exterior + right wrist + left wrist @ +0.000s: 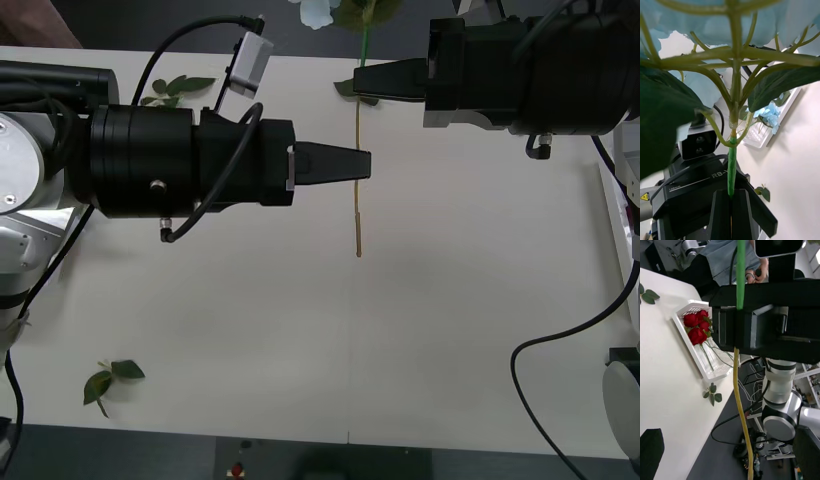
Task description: Put the red flowers into the right box and the blue flowers into the left box
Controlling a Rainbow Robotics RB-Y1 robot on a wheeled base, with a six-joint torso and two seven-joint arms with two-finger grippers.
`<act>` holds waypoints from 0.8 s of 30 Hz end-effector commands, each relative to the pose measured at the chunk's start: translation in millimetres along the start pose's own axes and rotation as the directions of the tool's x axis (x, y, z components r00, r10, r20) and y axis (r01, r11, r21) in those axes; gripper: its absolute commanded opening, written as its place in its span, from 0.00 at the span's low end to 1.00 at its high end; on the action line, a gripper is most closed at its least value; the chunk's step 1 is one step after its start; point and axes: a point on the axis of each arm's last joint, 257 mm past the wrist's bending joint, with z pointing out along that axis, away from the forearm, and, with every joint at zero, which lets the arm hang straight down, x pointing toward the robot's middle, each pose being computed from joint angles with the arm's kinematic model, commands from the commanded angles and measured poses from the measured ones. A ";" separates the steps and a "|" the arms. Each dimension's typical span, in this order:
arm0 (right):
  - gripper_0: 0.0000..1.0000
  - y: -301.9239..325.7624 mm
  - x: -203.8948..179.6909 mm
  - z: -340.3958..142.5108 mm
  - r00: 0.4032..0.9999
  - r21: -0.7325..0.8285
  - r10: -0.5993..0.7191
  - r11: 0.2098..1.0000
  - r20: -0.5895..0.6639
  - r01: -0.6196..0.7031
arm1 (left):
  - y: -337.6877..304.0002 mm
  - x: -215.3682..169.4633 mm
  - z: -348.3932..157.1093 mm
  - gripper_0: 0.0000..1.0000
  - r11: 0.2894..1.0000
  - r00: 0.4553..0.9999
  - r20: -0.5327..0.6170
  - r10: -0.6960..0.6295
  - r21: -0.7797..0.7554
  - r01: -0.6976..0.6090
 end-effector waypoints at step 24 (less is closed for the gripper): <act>0.00 19.8 -9.1 1.2 1.000 -0.022 -0.030 0.999 0.005 0.030 | -29.8 -0.2 31.7 0.00 1.000 0.999 -0.042 0.001 0.023 0.000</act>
